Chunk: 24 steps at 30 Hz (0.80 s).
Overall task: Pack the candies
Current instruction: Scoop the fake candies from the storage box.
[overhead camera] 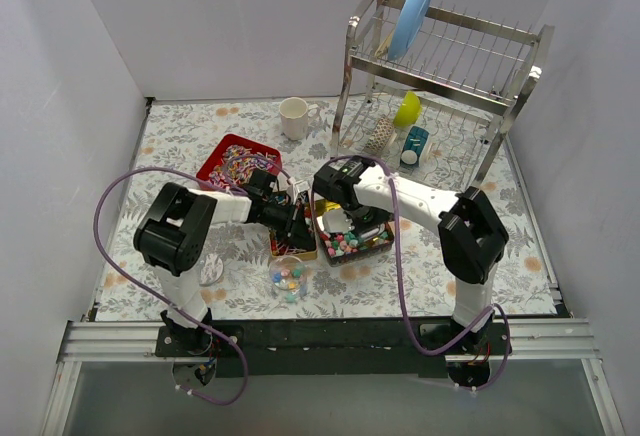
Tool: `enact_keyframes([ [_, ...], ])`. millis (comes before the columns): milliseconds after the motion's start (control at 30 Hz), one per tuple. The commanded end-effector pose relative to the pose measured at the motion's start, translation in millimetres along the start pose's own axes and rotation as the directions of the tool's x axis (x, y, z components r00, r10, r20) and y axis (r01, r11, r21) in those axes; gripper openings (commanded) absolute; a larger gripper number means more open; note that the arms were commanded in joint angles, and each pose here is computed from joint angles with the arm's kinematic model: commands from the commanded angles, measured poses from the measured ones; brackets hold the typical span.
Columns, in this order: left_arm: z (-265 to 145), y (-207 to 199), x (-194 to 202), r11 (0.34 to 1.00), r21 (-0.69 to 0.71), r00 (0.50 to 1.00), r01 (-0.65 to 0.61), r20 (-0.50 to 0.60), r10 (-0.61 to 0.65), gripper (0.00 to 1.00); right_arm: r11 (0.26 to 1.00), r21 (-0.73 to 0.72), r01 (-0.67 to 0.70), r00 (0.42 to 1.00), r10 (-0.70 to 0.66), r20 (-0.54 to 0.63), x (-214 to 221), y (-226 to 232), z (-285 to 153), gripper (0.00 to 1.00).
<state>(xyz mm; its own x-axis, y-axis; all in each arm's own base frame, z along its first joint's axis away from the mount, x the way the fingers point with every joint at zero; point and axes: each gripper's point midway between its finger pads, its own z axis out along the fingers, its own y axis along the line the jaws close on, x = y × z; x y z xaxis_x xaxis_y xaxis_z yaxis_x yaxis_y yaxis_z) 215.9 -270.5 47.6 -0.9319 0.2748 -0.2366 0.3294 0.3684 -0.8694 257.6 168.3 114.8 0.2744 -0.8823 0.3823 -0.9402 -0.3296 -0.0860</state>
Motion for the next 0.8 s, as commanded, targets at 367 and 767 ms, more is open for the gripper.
enact_keyframes([
  [367, 14.6, -5.0, -26.9, 0.991, 0.127, 0.998, 0.052, 0.03, -0.056, 0.0, 0.95, -0.22, -0.221, 0.94, 0.267, 0.21, -77.1, 20.7, 6.7, 0.01],
  [767, 3.3, -4.1, -51.9, 0.99, 0.131, 0.995, 0.053, 0.074, -0.063, 0.0, 0.872, -0.297, -0.388, 0.818, 0.475, 0.325, -105.3, -16.2, 8.1, 0.01],
])
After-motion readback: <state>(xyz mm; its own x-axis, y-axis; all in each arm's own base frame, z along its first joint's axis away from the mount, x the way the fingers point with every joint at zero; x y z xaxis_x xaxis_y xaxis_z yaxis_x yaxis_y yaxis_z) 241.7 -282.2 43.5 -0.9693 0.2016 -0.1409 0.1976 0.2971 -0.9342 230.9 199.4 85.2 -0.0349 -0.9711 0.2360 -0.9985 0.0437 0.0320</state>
